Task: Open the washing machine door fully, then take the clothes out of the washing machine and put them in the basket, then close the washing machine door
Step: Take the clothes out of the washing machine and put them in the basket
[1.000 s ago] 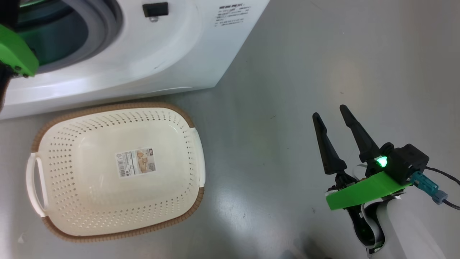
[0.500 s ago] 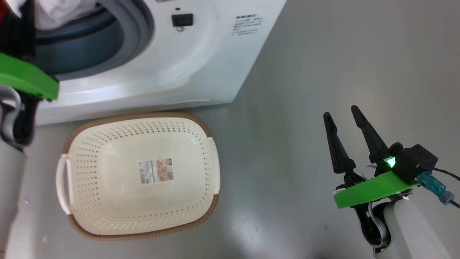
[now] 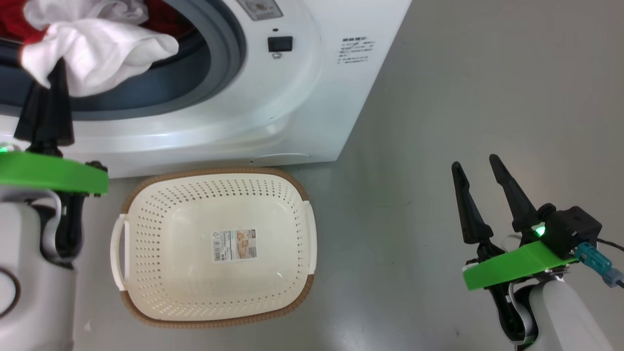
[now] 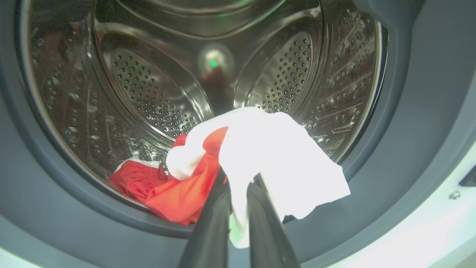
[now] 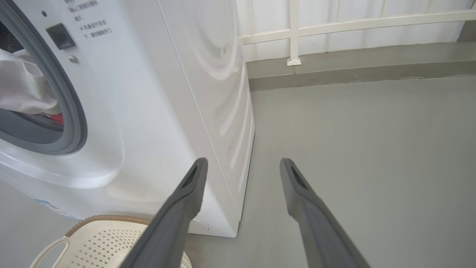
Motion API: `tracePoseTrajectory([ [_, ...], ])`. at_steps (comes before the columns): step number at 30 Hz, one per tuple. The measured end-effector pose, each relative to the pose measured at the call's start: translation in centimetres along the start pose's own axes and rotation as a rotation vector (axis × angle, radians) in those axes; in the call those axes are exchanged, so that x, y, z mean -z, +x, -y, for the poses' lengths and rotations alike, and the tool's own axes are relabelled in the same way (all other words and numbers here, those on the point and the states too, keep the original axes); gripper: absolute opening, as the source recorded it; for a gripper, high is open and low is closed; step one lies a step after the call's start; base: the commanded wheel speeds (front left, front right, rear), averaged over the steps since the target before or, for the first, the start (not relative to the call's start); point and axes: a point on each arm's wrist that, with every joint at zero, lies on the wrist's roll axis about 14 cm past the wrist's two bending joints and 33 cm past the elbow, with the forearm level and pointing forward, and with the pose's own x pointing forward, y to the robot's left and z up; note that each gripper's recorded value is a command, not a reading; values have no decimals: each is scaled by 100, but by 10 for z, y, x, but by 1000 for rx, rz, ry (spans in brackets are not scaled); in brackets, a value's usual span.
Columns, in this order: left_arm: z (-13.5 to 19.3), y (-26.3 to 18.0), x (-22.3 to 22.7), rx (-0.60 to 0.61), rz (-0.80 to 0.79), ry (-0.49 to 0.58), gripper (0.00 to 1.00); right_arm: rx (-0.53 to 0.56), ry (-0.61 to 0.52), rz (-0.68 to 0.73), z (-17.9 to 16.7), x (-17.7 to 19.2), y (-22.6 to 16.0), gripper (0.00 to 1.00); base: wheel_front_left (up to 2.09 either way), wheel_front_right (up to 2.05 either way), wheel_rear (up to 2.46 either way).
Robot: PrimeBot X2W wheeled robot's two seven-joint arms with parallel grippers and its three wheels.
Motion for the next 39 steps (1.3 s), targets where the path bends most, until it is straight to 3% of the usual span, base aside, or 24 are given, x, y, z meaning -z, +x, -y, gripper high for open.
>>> tracePoseTrajectory([
  [13, -1, -36, -47, -31, 156, 20, 0, -12, -10, 17, -5, -7, -2, 100, 0, 0, 0],
  [25, 11, -54, -118, -9, 386, 39, 0, -10, -8, 6, -5, -3, -5, 100, 0, 0, 0],
  [30, 10, -58, -96, -16, 327, 34, 0, -12, -8, -4, -5, 0, -5, 100, 0, 0, 0],
  [39, 2, -62, -13, -53, 90, -8, 0, -8, -8, -27, -3, 9, -5, 100, 0, 0, 0],
])
